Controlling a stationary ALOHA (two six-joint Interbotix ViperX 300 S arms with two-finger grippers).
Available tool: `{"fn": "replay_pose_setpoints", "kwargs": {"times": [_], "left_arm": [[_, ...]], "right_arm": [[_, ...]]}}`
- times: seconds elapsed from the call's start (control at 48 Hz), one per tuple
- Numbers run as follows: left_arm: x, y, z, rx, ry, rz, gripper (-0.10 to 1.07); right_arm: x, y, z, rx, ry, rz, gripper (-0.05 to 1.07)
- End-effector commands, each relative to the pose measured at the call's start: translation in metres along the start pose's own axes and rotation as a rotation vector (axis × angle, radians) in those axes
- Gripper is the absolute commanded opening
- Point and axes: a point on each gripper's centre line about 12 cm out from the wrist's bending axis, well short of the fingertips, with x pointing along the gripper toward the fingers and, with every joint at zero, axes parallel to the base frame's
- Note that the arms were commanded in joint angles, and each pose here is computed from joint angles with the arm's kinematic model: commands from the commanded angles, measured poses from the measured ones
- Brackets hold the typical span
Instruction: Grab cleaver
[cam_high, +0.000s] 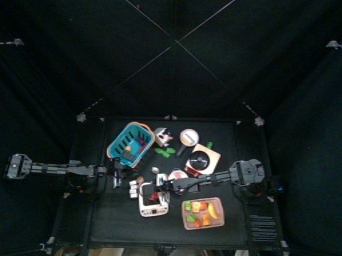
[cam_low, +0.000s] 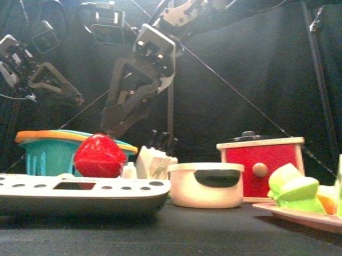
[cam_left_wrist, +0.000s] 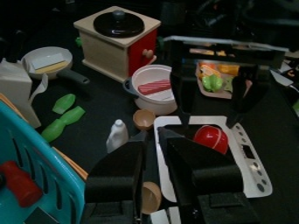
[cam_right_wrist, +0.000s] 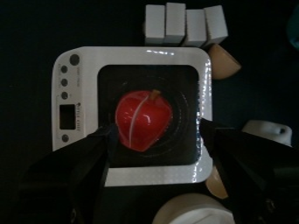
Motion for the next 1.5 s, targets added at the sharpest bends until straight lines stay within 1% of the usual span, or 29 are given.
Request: {"fn": "replay_pose_setpoints", "kwargs": {"times": [0.0, 0.104, 0.188, 0.271, 0.312, 0.375, 0.438, 0.521, 0.562, 0.688, 0.771, 0.854, 0.917, 0.958, 1.042, 1.104, 1.188, 1.229, 1.271, 1.292, 1.396, 1.479], "left_arm": [[0.001, 0.0, 0.006, -0.002, -0.017, -0.001, 0.62], [0.002, 0.0, 0.01, 0.002, -0.026, 0.0, 0.62], [0.002, 0.001, 0.016, -0.003, -0.04, 0.006, 0.62], [0.003, 0.002, 0.019, -0.015, -0.05, 0.011, 0.62], [0.003, 0.003, 0.021, -0.022, -0.056, 0.015, 0.62], [0.004, 0.005, 0.027, -0.038, -0.069, 0.027, 0.62], [0.004, 0.009, 0.035, -0.053, -0.088, 0.046, 0.62], [0.004, 0.014, 0.043, -0.058, -0.11, 0.066, 0.62], [0.004, 0.017, 0.048, -0.063, -0.123, 0.08, 0.62], [0.004, 0.023, 0.058, -0.07, -0.142, 0.108, 0.62], [0.003, 0.026, 0.062, -0.072, -0.144, 0.12, 0.62], [0.0, 0.028, 0.062, -0.075, -0.137, 0.129, 0.62], [-0.003, 0.029, 0.06, -0.077, -0.133, 0.135, 0.62], [-0.004, 0.03, 0.059, -0.075, -0.135, 0.137, 0.62], [-0.008, 0.029, 0.06, -0.061, -0.143, 0.136, 0.62], [-0.01, 0.029, 0.059, -0.051, -0.146, 0.136, 0.62], [-0.012, 0.029, 0.053, -0.045, -0.138, 0.137, 0.62], [-0.013, 0.03, 0.05, -0.045, -0.133, 0.14, 0.62], [-0.014, 0.031, 0.048, -0.049, -0.129, 0.145, 0.62], [-0.014, 0.031, 0.048, -0.048, -0.129, 0.147, 0.62], [-0.014, 0.032, 0.048, -0.048, -0.129, 0.153, 0.62], [-0.014, 0.033, 0.047, -0.046, -0.128, 0.157, 0.62]], "right_arm": [[-0.049, -0.019, 0.02, 0.061, -0.155, -0.017, 1.02], [-0.076, -0.041, 0.02, 0.154, -0.266, -0.033, 1.02], [-0.096, -0.07, 0.018, 0.276, -0.362, -0.055, 1.02], [-0.109, -0.095, 0.017, 0.383, -0.437, -0.076, 1.02], [-0.113, -0.105, 0.018, 0.419, -0.463, -0.087, 1.02], [-0.118, -0.117, 0.02, 0.455, -0.495, -0.101, 1.02], [-0.123, -0.129, 0.025, 0.467, -0.521, -0.121, 1.02], [-0.124, -0.147, 0.031, 0.498, -0.541, -0.142, 1.02], [-0.125, -0.156, 0.033, 0.524, -0.552, -0.146, 1.02], [-0.134, -0.177, 0.044, 0.611, -0.582, -0.131, 1.02], [-0.143, -0.192, 0.045, 0.683, -0.564, -0.102, 1.02], [-0.148, -0.2, 0.046, 0.77, -0.503, -0.02, 1.02], [-0.15, -0.202, 0.05, 0.797, -0.466, 0.034, 1.02], [-0.153, -0.202, 0.054, 0.796, -0.45, 0.055, 1.02], [-0.153, -0.207, 0.06, 0.782, -0.415, 0.075, 1.02], [-0.155, -0.213, 0.061, 0.778, -0.395, 0.074, 1.02], [-0.155, -0.225, 0.059, 0.829, -0.372, 0.07, 1.02], [-0.155, -0.232, 0.056, 0.869, -0.34, 0.054, 1.02], [-0.155, -0.236, 0.053, 0.882, -0.312, 0.03, 1.02], [-0.154, -0.238, 0.05, 0.892, -0.274, 0.005, 1.02], [-0.154, -0.248, 0.04, 0.887, -0.165, -0.128, 1.02], [-0.145, -0.253, 0.036, 0.863, -0.118, -0.218, 1.02]]}}
